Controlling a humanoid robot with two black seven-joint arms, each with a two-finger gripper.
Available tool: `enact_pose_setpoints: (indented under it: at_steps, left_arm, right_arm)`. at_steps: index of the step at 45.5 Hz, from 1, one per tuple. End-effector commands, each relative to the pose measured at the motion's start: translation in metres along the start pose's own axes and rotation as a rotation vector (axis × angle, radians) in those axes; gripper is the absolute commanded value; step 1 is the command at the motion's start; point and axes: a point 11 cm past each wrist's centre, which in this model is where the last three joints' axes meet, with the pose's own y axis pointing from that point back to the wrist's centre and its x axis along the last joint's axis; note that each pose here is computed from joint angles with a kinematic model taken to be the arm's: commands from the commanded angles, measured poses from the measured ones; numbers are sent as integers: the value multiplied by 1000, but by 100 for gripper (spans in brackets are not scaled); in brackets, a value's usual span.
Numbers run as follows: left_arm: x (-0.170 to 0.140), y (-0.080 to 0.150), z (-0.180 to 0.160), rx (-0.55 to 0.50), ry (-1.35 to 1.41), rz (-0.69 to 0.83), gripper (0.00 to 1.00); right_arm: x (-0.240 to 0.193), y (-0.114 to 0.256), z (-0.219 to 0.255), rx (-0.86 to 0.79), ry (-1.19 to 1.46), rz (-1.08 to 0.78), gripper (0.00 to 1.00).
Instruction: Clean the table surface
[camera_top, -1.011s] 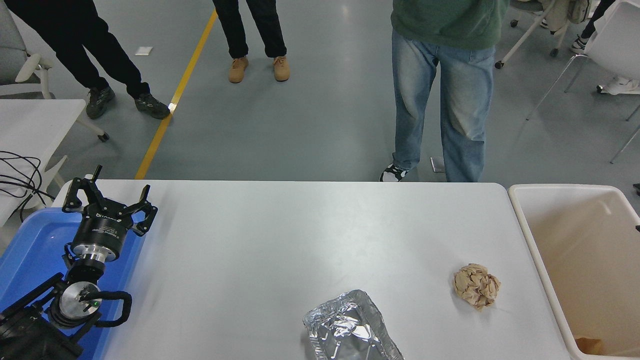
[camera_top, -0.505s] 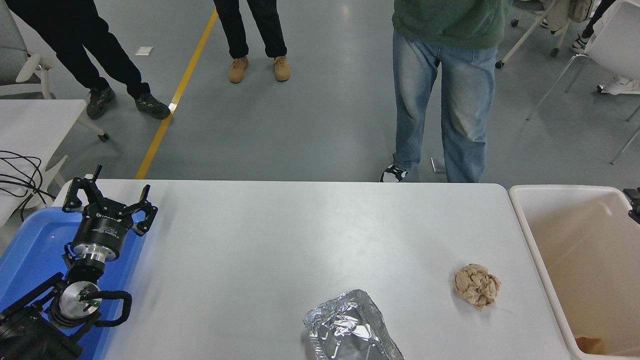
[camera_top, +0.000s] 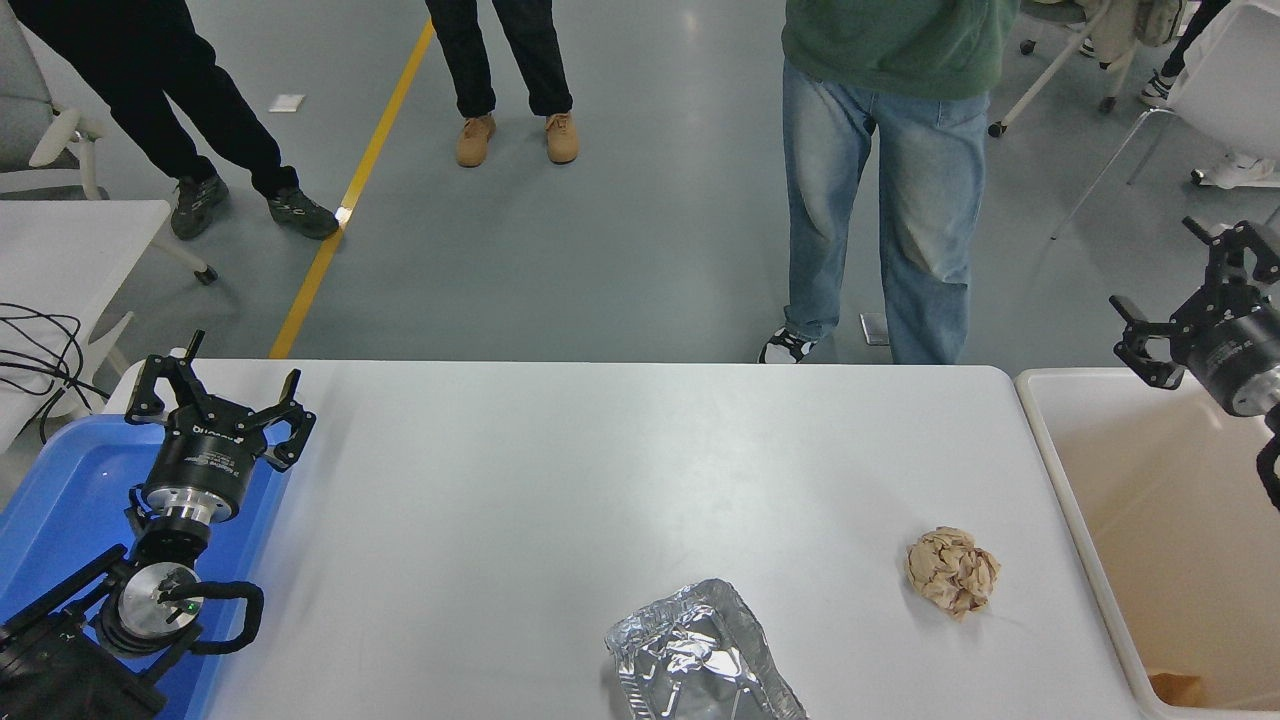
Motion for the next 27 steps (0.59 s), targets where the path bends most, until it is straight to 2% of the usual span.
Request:
enact_pose_setpoints:
  at_steps: [1,18,27]
  left_arm:
    - [0,0,0,0,0,0,99]
    - [0,0,0,0,0,0,99]
    - [0,0,0,0,0,0,99]
  right_arm:
    - [-30,4,48,-8,-95,-29,100]
    - [-49,16,98,-2,-222,3,100]
    - [-55,17,106,-12,-236,1,100]
